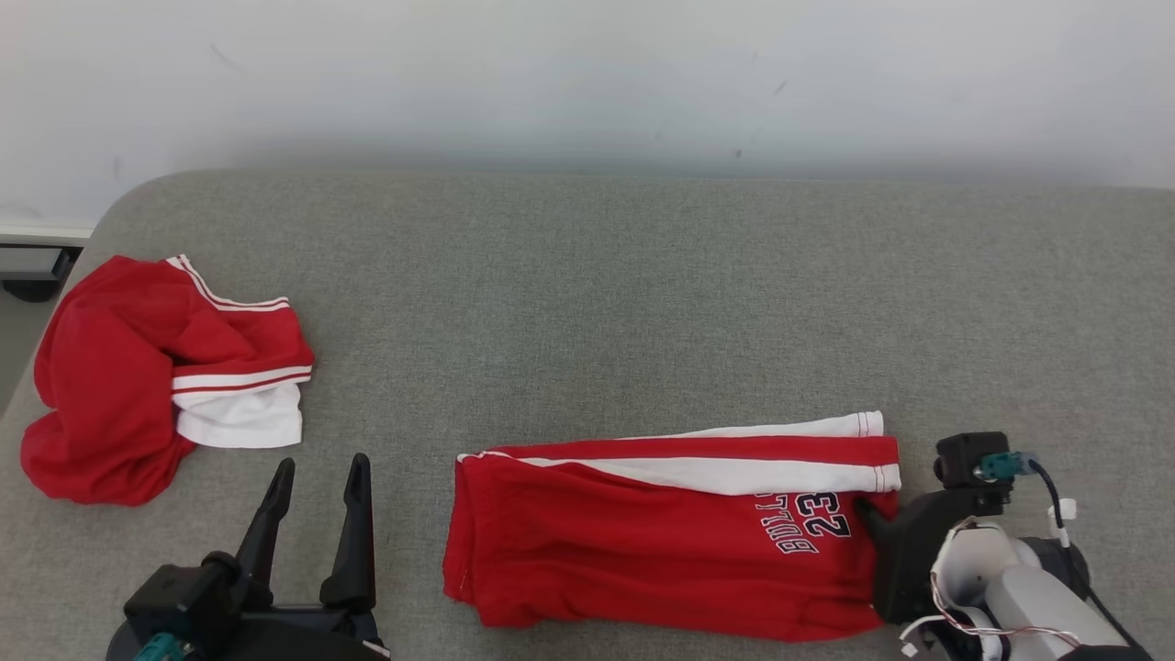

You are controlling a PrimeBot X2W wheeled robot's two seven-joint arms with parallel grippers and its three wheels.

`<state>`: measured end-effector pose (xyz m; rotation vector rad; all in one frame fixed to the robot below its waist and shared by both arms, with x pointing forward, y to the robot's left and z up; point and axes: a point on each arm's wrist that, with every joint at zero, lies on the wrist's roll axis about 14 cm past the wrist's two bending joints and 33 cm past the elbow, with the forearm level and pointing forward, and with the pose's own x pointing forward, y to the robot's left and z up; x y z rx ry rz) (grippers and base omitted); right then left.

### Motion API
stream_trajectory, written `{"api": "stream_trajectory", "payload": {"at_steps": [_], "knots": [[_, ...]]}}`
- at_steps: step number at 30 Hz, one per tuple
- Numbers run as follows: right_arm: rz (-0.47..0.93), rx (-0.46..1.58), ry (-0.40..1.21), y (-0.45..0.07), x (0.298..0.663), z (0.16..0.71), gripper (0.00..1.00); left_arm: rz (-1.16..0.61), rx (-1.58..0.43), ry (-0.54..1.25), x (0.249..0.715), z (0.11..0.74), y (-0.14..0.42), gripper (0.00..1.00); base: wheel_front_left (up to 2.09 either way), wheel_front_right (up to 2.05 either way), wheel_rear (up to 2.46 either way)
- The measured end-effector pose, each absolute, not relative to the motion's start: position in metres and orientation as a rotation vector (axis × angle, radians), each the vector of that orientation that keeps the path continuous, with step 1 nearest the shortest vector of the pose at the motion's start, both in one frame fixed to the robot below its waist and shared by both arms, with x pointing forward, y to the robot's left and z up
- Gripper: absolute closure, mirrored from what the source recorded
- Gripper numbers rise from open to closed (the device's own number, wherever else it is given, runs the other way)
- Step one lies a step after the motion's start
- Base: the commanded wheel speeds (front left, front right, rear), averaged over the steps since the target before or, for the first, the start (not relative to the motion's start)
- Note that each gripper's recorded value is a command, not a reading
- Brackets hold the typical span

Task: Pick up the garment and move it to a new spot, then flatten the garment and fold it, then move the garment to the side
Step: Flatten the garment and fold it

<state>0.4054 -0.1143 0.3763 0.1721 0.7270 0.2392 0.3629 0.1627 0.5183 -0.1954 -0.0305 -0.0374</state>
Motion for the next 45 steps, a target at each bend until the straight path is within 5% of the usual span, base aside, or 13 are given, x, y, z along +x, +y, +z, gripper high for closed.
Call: {"api": "stream_trajectory", "payload": {"at_steps": [7,18,39,45], "knots": [[0.27,0.19,0.724,-0.11,0.407,0.381,1.0,-0.042,-0.198,-0.022,0.364,0.516,0.16,0.0,0.0,0.0,0.0],[0.241,0.076,0.686,-0.172,0.415,0.401,1.0,-0.073,-0.202,-0.025,0.365,0.519,0.15,0.0,0.0,0.0,0.0],[0.782,0.624,0.742,-0.026,0.372,0.502,1.0,-0.08,-0.227,0.001,0.358,0.513,0.142,0.0,0.0,0.0,0.0],[0.804,0.696,0.747,-0.004,0.373,0.515,1.0,-0.074,-0.237,0.011,0.355,0.51,0.141,0.0,0.0,0.0,0.0]]}}
